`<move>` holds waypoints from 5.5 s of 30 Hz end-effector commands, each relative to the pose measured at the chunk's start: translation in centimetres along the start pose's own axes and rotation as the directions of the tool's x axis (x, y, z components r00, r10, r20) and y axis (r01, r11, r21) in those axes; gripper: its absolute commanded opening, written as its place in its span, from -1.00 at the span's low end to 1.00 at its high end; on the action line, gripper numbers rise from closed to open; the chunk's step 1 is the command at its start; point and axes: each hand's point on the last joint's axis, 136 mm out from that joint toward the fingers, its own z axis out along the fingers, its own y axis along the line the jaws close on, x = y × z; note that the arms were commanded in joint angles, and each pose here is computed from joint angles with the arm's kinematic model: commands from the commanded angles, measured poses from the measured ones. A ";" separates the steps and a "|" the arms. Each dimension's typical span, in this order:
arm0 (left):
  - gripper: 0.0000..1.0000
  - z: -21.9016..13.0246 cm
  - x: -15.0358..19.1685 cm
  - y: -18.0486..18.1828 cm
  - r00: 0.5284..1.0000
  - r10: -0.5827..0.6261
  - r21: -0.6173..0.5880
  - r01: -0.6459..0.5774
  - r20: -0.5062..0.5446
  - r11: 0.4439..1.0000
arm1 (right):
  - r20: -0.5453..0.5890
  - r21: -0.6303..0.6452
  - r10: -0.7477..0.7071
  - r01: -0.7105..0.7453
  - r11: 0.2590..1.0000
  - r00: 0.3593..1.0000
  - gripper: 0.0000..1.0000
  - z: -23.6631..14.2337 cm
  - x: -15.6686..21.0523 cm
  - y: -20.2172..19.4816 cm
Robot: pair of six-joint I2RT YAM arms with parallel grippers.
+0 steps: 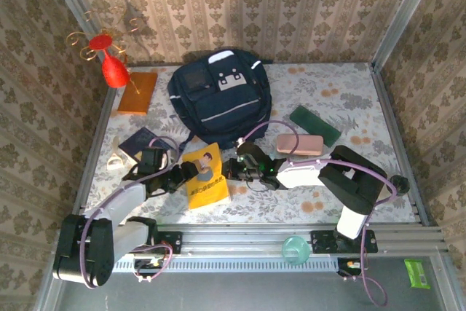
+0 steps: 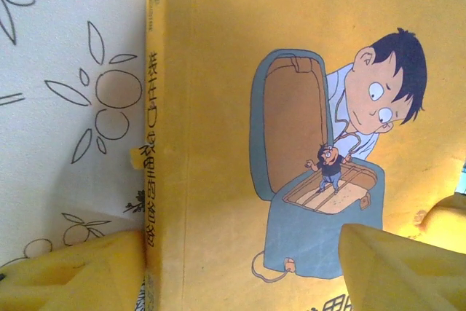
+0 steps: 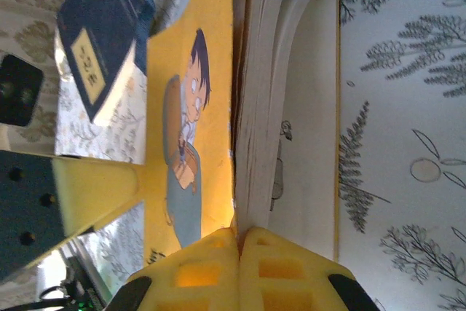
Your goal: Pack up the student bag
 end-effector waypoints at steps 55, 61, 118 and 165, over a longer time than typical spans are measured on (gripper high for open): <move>-0.70 -3.5 -1.8 -5.6 0.986 0.117 0.269 -0.145 0.116 0.952 | -0.006 0.005 -0.024 0.024 1.000 1.000 -1.00 1.2 -0.3 -1.6; -1.00 -4.6 -2.1 -7.2 0.982 0.124 0.321 -0.164 0.142 0.933 | -0.010 -0.023 -0.075 0.074 0.997 0.997 -0.48 -1.4 -2.3 -0.7; 0.43 12.5 -14.0 -19.3 0.386 0.901 -0.257 -0.908 -0.201 0.332 | 0.500 -0.008 0.119 -0.133 0.991 0.858 -1.00 -25.5 -20.0 -7.7; -1.00 -3.0 -21.7 -31.5 0.610 0.727 0.179 -0.791 0.316 0.586 | 0.169 -0.321 0.144 -0.084 0.943 0.975 -1.00 -8.6 -20.2 1.5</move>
